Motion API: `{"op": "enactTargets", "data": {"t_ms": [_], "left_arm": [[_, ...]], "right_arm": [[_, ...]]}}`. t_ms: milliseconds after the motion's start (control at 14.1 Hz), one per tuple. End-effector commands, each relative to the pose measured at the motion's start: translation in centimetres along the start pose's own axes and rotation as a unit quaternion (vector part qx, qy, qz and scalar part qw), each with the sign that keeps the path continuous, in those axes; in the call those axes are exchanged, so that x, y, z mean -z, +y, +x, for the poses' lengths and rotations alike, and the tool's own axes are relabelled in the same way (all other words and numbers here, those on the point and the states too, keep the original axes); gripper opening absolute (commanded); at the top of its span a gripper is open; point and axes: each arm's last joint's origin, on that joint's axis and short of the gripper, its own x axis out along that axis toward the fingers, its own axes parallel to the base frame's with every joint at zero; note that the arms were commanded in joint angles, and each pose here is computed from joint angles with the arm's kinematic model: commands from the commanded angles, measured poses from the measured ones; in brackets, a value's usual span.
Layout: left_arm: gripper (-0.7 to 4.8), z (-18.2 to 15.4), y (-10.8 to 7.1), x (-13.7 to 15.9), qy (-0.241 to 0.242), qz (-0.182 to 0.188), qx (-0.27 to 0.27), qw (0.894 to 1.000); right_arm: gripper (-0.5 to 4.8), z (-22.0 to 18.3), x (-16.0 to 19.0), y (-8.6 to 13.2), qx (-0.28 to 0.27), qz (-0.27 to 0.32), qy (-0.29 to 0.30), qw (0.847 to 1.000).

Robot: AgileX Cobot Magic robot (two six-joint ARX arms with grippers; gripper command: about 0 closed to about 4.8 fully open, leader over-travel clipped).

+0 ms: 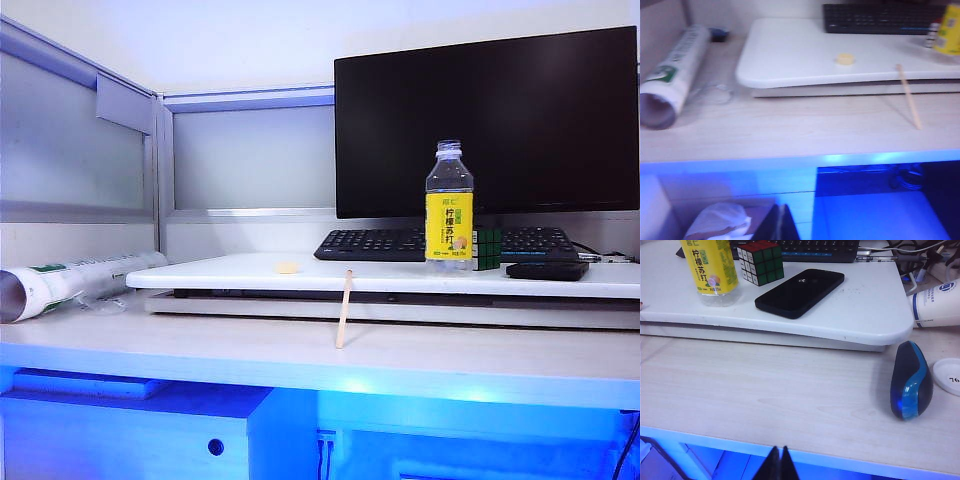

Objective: Grab a stick from the table and stick it in a plastic bottle.

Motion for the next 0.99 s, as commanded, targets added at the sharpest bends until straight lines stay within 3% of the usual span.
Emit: {"op": "enactTargets", "data": {"t_ms": [71, 142, 355, 568, 781, 852, 923, 994], "left_arm": [[-0.05, -0.1, -0.4, -0.1, -0.002, -0.002, 0.077, 0.997], [-0.05, -0.1, -0.7, -0.1, -0.001, -0.021, 0.113, 0.993], [-0.05, -0.2, -0.9, -0.1, 0.001, -0.033, 0.154, 0.988], [-0.05, -0.2, -1.0, -0.1, 0.003, -0.044, 0.178, 0.983], [-0.05, -0.2, -1.0, -0.1, 0.003, -0.045, 0.178, 0.983], [-0.05, -0.2, -1.0, -0.1, 0.006, -0.061, 0.178, 0.982], [-0.05, -0.2, -1.0, -0.1, 0.011, -0.088, 0.177, 0.98], [-0.05, -0.2, -1.0, -0.1, 0.011, -0.091, 0.178, 0.98]], "right_arm": [[-0.07, -0.1, -0.7, 0.4, -0.062, 0.014, -0.019, 0.998], [1.26, -0.6, -1.8, 0.5, -0.076, 0.048, -0.031, 0.995], [1.54, -1.4, -3.7, 0.9, -0.117, 0.105, -0.045, 0.987], [2.81, -1.4, -5.1, 1.2, -0.155, 0.139, -0.018, 0.978], [3.37, -0.4, -6.9, 1.7, -0.194, 0.178, 0.013, 0.965], [3.4, 0.6, -8.3, 2.0, -0.22, 0.193, 0.037, 0.955], [4.44, 2.9, -10.3, 2.5, -0.231, 0.218, 0.092, 0.944], [4.56, 3.5, -10.6, 2.6, -0.235, 0.22, 0.102, 0.941]]}}
